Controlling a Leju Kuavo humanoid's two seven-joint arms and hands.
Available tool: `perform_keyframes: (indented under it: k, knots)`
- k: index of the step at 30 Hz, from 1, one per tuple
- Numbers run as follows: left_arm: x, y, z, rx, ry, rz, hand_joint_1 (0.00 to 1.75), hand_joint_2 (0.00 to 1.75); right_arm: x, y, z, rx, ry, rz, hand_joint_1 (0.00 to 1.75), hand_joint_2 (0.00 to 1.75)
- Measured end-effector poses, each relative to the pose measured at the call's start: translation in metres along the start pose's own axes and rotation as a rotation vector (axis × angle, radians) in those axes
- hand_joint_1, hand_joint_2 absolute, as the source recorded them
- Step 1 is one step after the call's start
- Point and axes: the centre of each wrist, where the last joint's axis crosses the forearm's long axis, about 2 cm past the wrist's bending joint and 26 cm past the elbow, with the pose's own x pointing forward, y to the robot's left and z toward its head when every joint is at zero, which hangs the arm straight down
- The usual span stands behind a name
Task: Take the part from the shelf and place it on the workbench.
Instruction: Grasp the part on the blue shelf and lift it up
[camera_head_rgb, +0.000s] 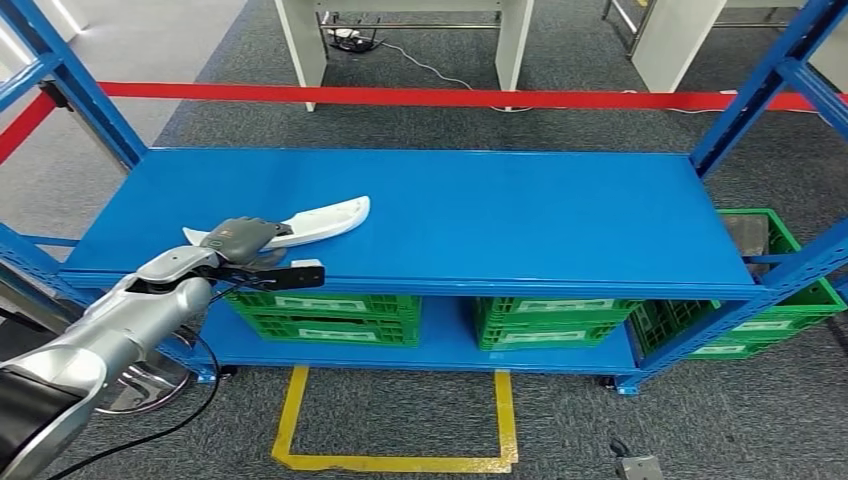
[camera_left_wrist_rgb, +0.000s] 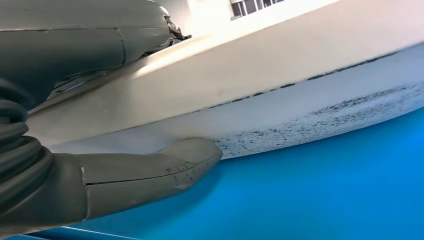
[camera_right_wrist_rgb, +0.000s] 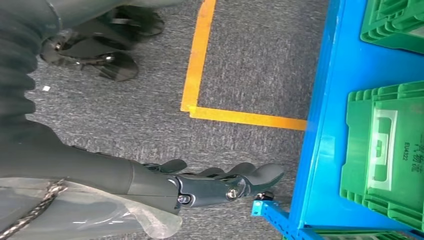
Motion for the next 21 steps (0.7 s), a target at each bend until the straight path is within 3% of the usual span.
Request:
perform_keyframes:
  k: [13,21]
  knots:
    - [-0.008,0.007,0.003,-0.047,-0.034,0.058,1.75,1.75,0.000,-0.001,0.000,-0.001,0.000,-0.001,0.00,1.75]
    - [0.003,0.008,0.005,0.072,-0.100,0.103,1.75,1.75,0.001,-0.001,-0.001,-0.016,-0.001,0.005,0.00,1.75]
